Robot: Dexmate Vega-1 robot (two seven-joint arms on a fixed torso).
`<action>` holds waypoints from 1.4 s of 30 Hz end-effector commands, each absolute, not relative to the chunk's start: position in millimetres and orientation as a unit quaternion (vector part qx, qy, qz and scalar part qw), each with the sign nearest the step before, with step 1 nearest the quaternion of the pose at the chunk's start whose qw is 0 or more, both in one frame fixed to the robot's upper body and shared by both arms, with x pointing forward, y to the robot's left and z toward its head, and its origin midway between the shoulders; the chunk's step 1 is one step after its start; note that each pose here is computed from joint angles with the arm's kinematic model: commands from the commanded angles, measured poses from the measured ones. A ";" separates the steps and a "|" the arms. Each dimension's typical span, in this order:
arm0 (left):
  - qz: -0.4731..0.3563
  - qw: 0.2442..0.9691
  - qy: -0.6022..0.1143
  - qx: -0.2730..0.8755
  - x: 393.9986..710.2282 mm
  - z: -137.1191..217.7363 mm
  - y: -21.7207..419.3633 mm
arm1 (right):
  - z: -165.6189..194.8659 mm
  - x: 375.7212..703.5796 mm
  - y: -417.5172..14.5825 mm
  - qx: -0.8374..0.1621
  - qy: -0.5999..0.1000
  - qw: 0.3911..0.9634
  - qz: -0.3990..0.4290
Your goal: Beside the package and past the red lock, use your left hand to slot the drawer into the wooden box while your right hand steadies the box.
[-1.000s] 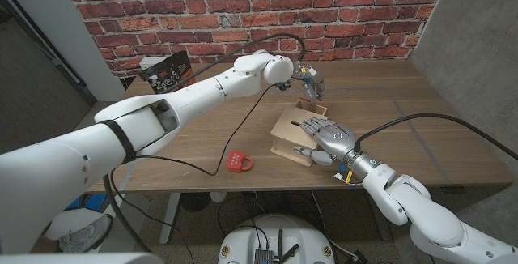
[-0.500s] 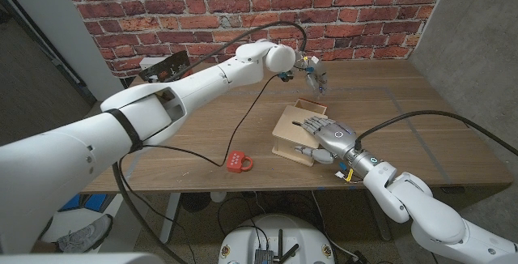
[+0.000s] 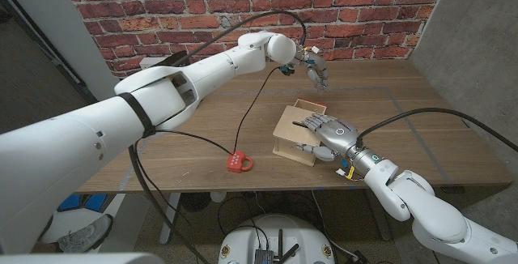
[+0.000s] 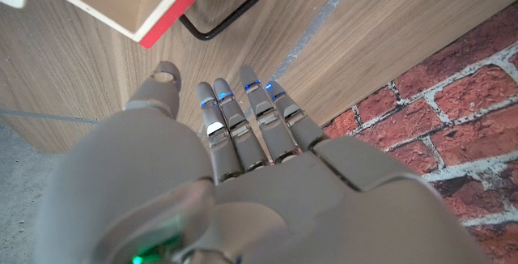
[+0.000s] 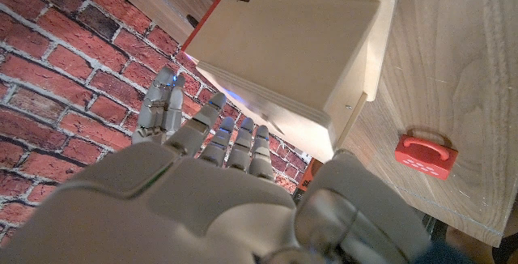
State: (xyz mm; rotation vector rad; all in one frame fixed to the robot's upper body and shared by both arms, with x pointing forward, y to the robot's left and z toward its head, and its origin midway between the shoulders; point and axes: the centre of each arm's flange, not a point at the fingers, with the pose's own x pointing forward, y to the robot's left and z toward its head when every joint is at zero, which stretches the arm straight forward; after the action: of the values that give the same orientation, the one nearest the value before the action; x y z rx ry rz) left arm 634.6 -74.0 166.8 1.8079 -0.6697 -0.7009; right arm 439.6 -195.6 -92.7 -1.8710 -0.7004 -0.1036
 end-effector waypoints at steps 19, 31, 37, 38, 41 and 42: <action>-0.305 0.556 -0.221 0.741 661.4 170.8 -79.6 | -87.2 426.5 -196.6 -0.779 -0.306 0.543 -0.058; -0.306 0.573 -0.208 0.731 664.9 167.5 -77.2 | -91.0 419.3 -194.0 -0.779 -0.306 0.546 -0.051; -0.297 0.585 -0.201 0.728 668.6 163.9 -77.7 | -93.9 416.7 -191.7 -0.779 -0.303 0.547 -0.049; -0.295 0.587 -0.200 0.727 669.0 163.5 -78.0 | -94.4 416.1 -191.4 -0.780 -0.302 0.546 -0.049; -0.290 0.589 -0.197 0.728 669.8 162.6 -79.8 | -95.9 414.6 -189.9 -0.783 -0.299 0.543 -0.050; -0.287 0.591 -0.196 0.728 670.1 162.3 -80.4 | -96.3 414.2 -189.5 -0.784 -0.299 0.542 -0.050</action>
State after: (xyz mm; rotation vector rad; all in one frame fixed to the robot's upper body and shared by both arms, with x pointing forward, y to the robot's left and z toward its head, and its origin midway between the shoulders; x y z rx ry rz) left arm 665.9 -77.8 166.7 1.7139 -0.4877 -0.7061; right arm 419.6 -193.6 -91.5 -1.8473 -0.7229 -0.1225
